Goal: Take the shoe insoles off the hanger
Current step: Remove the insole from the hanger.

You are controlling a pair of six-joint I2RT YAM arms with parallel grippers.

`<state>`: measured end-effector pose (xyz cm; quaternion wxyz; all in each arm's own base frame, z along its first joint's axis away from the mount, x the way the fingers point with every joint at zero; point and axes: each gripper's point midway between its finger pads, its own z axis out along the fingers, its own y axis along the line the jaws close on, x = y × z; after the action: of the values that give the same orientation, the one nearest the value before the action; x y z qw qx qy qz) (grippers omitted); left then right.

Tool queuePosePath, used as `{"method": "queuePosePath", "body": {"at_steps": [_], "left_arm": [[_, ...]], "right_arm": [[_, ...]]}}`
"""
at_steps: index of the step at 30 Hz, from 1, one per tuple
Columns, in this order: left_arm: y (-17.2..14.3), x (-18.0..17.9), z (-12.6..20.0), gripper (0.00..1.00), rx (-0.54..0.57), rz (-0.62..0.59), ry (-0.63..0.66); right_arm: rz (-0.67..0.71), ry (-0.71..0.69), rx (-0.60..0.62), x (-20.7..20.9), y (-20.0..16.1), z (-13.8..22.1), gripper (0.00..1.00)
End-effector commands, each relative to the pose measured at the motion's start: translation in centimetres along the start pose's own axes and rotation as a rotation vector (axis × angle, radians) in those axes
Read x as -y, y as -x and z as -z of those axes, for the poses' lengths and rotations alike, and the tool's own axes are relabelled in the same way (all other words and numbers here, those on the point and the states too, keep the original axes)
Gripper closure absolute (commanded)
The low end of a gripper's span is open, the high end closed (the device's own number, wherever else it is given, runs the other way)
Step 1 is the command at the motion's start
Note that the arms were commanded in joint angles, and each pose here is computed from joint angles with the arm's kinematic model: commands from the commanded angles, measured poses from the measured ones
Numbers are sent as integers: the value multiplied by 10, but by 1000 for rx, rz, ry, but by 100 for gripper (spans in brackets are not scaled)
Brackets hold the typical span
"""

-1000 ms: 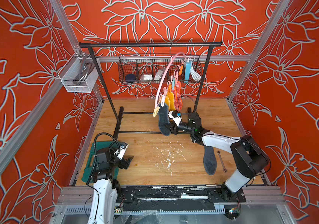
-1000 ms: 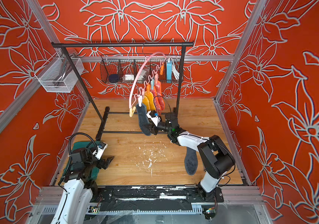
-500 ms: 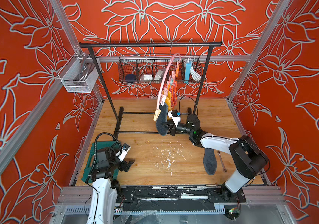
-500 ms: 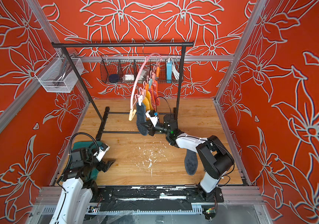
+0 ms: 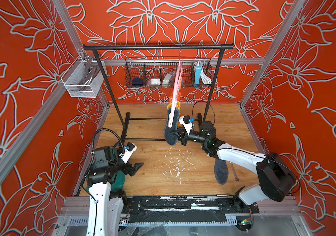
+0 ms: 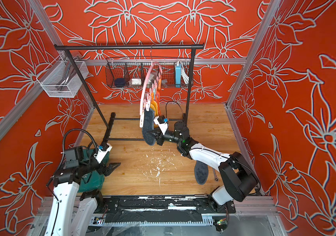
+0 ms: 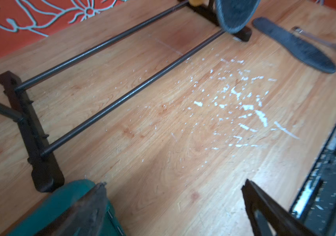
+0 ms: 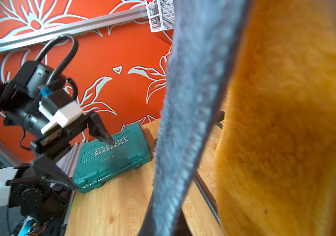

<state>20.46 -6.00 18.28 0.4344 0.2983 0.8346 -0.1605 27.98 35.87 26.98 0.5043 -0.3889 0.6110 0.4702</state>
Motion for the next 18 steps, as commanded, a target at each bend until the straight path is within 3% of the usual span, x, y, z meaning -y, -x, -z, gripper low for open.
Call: {"method": "queuePosePath", "body": {"at_steps": [1, 6, 13, 18], "left_arm": [[27, 29, 11, 2, 70, 101, -167], [56, 42, 18, 2, 111, 113, -256], [85, 83, 26, 2, 174, 29, -467], [105, 99, 27, 2, 232, 59, -638]], "right_arm": [[3, 25, -6, -16, 8, 8, 100], [-6, 38, -15, -26, 15, 17, 100], [-38, 47, 16, -35, 23, 25, 100], [-93, 78, 64, -42, 33, 23, 100]]}}
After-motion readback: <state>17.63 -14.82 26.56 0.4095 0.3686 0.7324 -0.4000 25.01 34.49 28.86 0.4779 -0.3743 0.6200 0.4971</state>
